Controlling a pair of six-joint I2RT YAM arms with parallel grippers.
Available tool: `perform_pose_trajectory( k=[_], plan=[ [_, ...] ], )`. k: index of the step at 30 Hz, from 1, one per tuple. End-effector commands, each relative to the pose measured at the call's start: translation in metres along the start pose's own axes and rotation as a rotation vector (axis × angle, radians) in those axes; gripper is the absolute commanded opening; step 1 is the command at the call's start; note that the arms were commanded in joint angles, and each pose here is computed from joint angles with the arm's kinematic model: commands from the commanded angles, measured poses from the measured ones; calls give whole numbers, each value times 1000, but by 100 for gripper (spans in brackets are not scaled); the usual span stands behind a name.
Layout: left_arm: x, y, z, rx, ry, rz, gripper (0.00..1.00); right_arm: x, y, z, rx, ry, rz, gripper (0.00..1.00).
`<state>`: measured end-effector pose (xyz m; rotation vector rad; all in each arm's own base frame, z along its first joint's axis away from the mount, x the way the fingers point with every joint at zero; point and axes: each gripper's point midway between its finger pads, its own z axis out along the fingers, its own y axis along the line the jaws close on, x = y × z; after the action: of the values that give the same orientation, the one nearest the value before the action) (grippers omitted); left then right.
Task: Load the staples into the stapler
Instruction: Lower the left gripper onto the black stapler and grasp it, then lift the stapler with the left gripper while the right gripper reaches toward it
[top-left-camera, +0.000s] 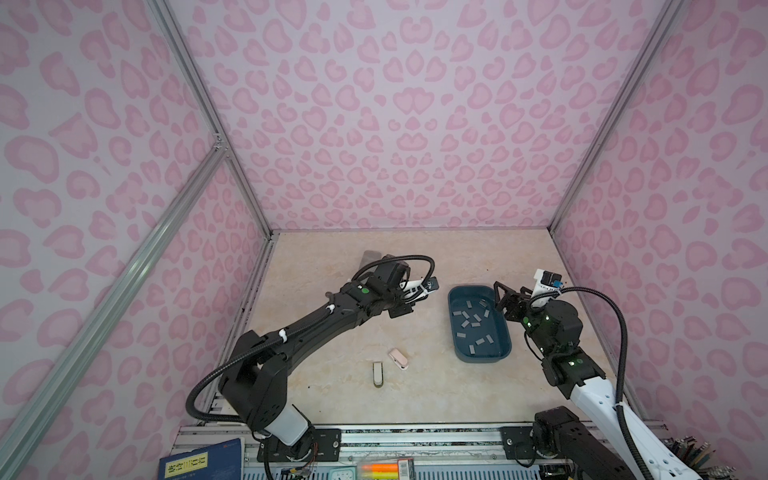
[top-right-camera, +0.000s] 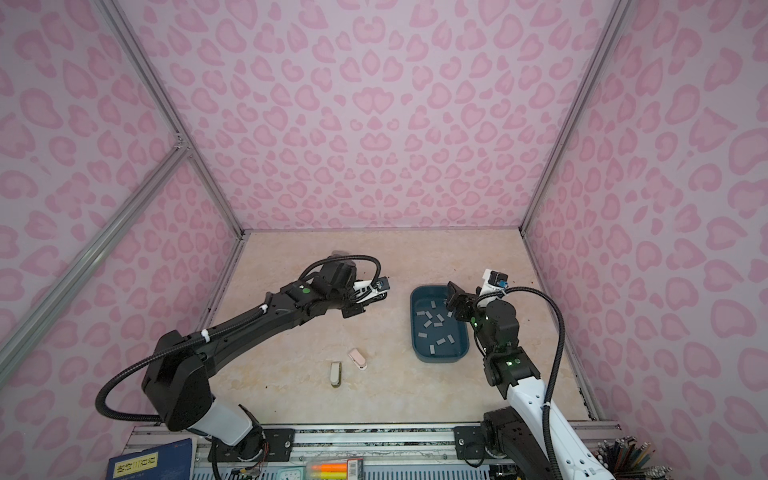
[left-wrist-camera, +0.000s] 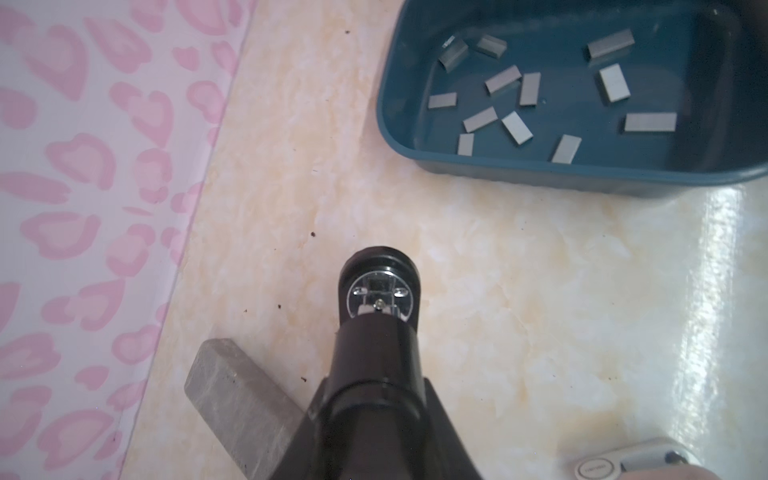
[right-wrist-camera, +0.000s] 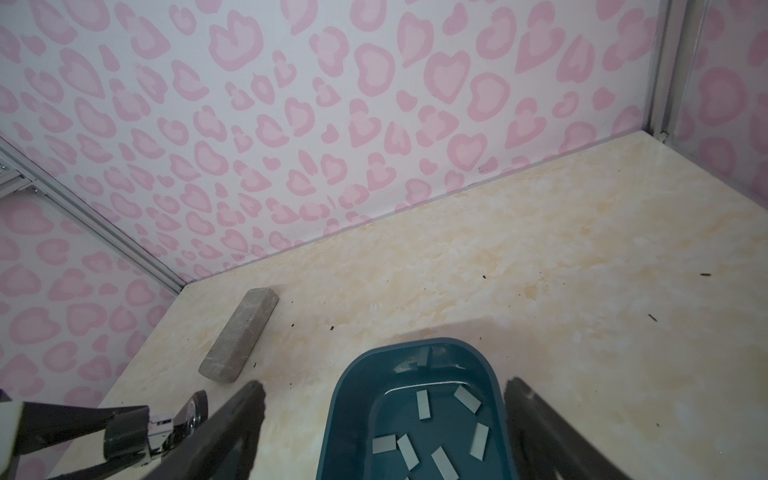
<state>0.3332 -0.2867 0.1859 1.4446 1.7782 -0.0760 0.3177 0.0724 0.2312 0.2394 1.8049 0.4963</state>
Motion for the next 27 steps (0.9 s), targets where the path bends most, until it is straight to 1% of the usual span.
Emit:
perform_pose_trajectory(
  k=[1,3,6,10,11,12,13,15,17,18,20,24,26,27],
  plan=[
    [-52,49,-45,-221,-299,-136,4,4,13,6,-62,37,52,86],
    [-56,52,-62,-254,-355,-158,4,7,18,11,-70,58,64,84],
    [-57,49,-76,-245,-382,-214,4,16,33,19,-99,119,49,82],
    [-37,43,-82,-249,-393,-414,4,33,57,28,-168,200,29,79],
    [-24,47,-83,-292,-395,-506,4,35,65,29,-199,203,25,78],
    [-17,46,-85,-303,-430,-558,4,38,71,30,-217,206,16,78],
    [-10,41,-85,-284,-454,-572,4,38,75,31,-224,205,8,78],
    [2,31,-85,-255,-462,-568,4,43,83,32,-225,211,-15,77],
    [13,20,-80,-246,-434,-504,4,49,89,33,-224,222,-29,77],
    [15,20,-81,-260,-444,-504,4,51,94,34,-229,228,-33,76],
    [8,15,-83,-231,-475,-462,4,56,103,34,-238,245,-35,75],
    [9,2,-76,-165,-478,-454,4,62,132,29,-311,257,-43,74],
    [17,4,-73,-196,-459,-471,4,62,148,26,-345,254,-94,74],
    [19,5,-75,-213,-457,-479,4,59,150,28,-328,249,-108,74]
  ],
)
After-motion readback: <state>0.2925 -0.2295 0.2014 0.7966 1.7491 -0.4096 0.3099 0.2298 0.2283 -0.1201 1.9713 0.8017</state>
